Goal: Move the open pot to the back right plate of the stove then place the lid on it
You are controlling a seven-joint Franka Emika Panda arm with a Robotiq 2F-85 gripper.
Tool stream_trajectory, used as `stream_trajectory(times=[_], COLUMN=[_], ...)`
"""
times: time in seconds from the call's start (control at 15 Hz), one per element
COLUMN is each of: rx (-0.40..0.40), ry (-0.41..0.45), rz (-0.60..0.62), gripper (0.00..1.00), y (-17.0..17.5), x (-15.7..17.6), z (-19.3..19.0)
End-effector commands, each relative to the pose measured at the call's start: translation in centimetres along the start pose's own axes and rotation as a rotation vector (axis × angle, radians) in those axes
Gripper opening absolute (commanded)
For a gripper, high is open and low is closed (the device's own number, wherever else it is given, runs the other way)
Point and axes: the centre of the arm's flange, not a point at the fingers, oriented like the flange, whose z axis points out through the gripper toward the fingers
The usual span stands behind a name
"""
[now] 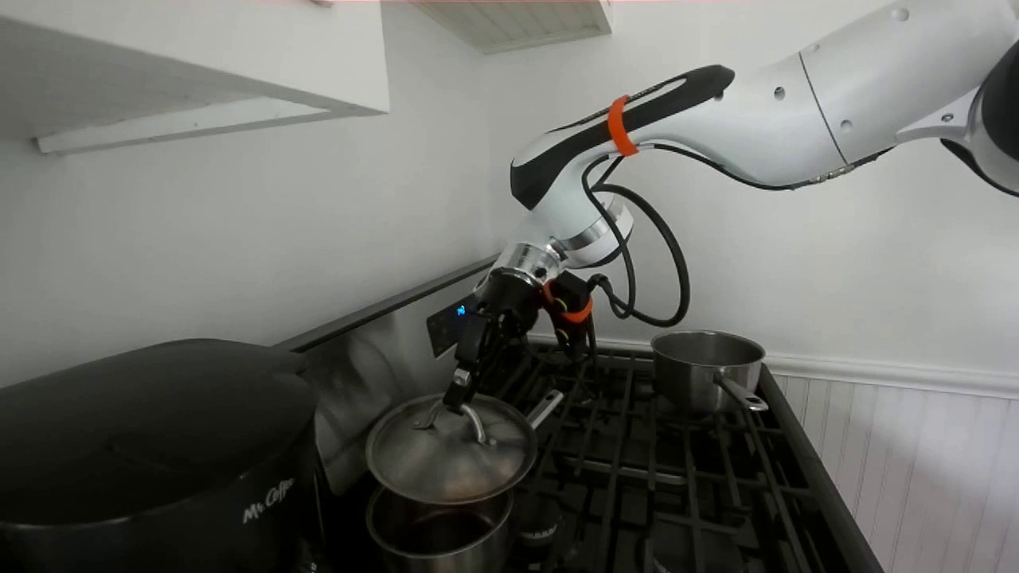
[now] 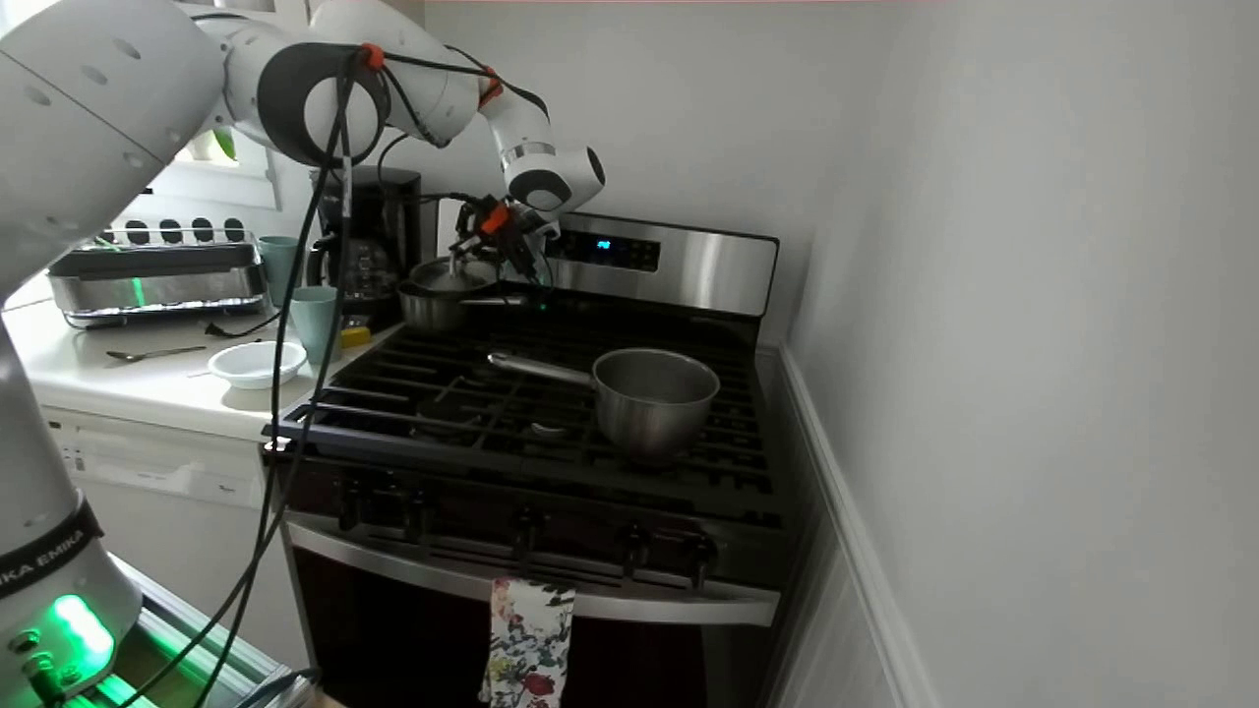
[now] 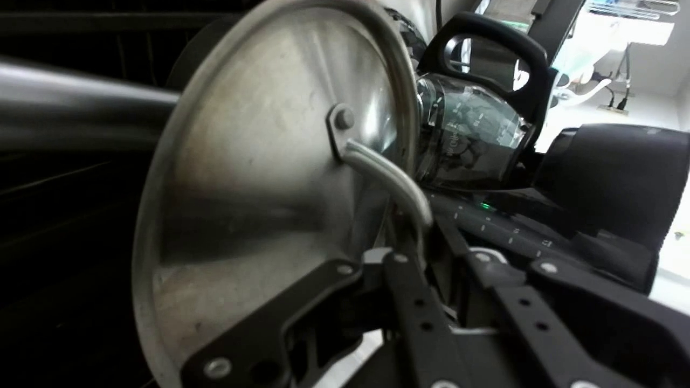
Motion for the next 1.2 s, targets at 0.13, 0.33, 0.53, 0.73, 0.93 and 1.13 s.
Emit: stream_trajectory(times=[0.13, 0.33, 0.53, 0.73, 0.93, 1.13], rx=[0.005, -0.005, -0.024, -0.026, -0.023, -0.037], ry=[0.062, 0.091, 0.071, 0.073, 0.069, 0.100], rz=[-0.027, -0.010, -0.001, 0.005, 0.006, 0.071], gripper=[0.04, 0.04, 0.15, 0.15, 0.04, 0.04], y=[-2.4, -3.3, -1.6, -2.2, -2.0, -0.5], x=[-4.3, -6.9, -4.6, -5.6, -5.8, -8.3], z=[-3.5, -5.3, -6.1, -6.6, -6.3, -7.6])
